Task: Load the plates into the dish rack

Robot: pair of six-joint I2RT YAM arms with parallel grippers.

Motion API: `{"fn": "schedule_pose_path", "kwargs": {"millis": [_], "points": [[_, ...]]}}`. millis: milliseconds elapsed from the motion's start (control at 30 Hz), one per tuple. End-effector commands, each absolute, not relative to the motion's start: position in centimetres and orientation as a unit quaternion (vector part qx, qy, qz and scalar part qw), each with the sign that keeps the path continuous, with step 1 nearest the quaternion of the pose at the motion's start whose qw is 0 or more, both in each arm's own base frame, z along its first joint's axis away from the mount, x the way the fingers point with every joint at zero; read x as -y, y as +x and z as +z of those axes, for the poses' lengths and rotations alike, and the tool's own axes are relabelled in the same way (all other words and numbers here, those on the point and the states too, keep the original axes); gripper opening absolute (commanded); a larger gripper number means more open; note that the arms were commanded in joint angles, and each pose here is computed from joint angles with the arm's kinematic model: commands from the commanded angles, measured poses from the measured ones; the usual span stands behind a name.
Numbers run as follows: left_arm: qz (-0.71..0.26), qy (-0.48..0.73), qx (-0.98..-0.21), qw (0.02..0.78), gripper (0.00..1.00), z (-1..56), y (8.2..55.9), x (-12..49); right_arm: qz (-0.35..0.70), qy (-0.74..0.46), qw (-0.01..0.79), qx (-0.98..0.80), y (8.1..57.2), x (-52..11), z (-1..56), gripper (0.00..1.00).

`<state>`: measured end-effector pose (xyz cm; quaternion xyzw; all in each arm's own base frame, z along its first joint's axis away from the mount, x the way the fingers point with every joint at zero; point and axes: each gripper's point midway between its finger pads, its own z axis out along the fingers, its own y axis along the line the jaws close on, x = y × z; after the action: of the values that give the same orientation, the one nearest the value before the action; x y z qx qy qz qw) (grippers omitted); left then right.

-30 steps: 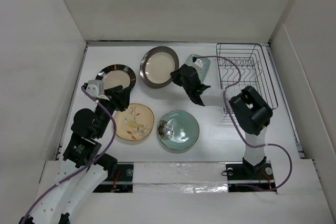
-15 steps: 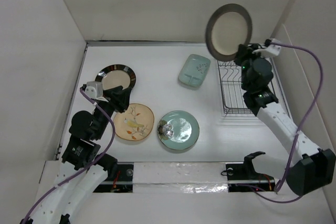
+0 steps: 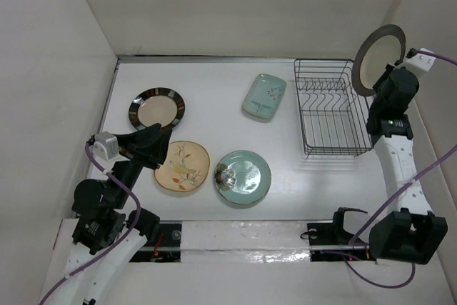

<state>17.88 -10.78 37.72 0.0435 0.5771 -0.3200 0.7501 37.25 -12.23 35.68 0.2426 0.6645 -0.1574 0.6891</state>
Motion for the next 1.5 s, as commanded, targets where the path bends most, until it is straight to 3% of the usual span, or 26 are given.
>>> {"fn": "schedule_pose_path", "kwargs": {"millis": [0,467,800,1167,1467], "points": [[-0.335,0.051,-0.546,0.767,0.38,39.6,16.9,10.8,-0.156,0.2,0.796,-0.549,37.9,13.0,46.0,0.0],[-0.337,0.057,-0.549,0.763,0.39,39.4,16.9,11.1,-0.226,0.139,0.736,-0.622,44.0,14.8,40.8,0.0],[-0.334,0.058,-0.559,0.757,0.39,38.9,17.4,11.3,-0.244,0.137,0.736,-0.617,44.4,15.6,41.3,0.0],[-0.335,0.057,-0.555,0.759,0.39,39.0,17.2,11.2,-0.24,0.152,0.708,-0.646,45.0,16.0,36.2,0.0],[-0.334,0.058,-0.558,0.758,0.39,38.9,17.5,11.3,-0.248,0.144,0.704,-0.65,45.4,15.9,35.8,0.0]]}}
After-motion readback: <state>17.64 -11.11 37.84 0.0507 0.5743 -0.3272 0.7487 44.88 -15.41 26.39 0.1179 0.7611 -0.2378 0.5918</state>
